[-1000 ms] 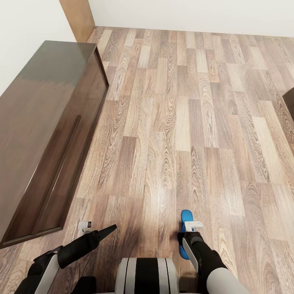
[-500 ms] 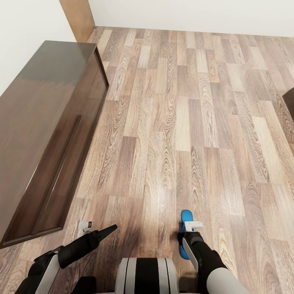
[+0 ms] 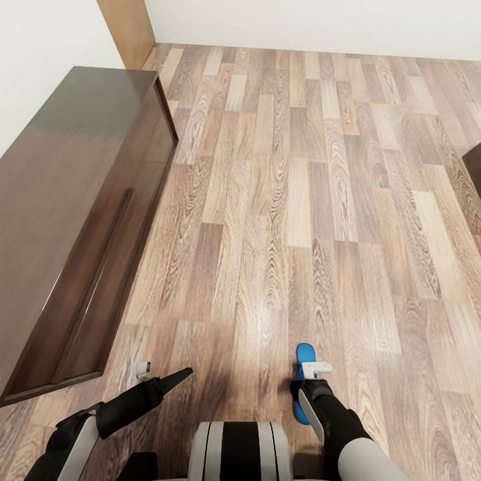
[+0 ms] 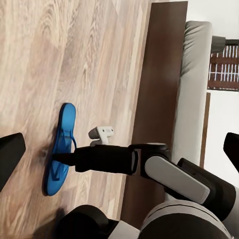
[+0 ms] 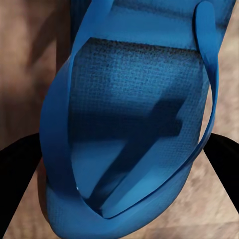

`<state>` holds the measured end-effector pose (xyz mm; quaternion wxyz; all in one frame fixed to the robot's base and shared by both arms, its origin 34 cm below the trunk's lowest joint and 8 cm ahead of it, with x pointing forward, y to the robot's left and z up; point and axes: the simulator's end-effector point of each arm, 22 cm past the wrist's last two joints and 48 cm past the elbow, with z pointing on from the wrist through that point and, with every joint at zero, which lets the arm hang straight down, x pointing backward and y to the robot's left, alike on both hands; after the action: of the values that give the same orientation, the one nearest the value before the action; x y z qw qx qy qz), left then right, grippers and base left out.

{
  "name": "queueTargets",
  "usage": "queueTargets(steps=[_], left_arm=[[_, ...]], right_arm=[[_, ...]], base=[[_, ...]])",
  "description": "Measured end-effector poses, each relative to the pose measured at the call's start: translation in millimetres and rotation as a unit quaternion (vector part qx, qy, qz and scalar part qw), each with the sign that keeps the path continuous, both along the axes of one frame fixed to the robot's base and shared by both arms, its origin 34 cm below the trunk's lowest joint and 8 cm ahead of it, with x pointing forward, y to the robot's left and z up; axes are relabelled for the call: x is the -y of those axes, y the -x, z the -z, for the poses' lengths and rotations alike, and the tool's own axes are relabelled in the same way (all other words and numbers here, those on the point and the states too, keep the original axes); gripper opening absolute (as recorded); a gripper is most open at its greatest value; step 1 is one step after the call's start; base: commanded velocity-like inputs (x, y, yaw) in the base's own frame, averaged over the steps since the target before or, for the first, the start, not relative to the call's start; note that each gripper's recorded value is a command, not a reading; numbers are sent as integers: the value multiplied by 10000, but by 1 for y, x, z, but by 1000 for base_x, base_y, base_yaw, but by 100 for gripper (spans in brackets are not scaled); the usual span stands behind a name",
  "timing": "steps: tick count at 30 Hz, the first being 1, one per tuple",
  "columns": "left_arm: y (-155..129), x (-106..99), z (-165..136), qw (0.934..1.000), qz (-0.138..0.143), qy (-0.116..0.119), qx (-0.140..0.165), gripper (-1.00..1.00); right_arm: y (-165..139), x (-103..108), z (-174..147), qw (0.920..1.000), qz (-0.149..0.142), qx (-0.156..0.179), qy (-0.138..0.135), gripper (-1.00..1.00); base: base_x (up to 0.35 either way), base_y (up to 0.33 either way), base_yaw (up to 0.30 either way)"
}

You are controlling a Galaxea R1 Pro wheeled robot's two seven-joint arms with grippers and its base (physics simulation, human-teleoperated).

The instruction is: In the bedroom, move the book from the bed onto either nightstand, and place the two sandals side by side next to the bed.

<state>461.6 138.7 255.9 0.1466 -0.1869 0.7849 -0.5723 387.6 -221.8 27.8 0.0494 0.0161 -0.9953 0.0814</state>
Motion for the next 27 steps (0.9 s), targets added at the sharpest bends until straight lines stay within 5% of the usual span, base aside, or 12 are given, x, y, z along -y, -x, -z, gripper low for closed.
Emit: queueTargets(steps=[27], left_arm=[[-17,1,-32,9993,7,3,386,100]], right_arm=[[-36,0,-27,9992,3,397,1,-100]], base=[[0,0,0]])
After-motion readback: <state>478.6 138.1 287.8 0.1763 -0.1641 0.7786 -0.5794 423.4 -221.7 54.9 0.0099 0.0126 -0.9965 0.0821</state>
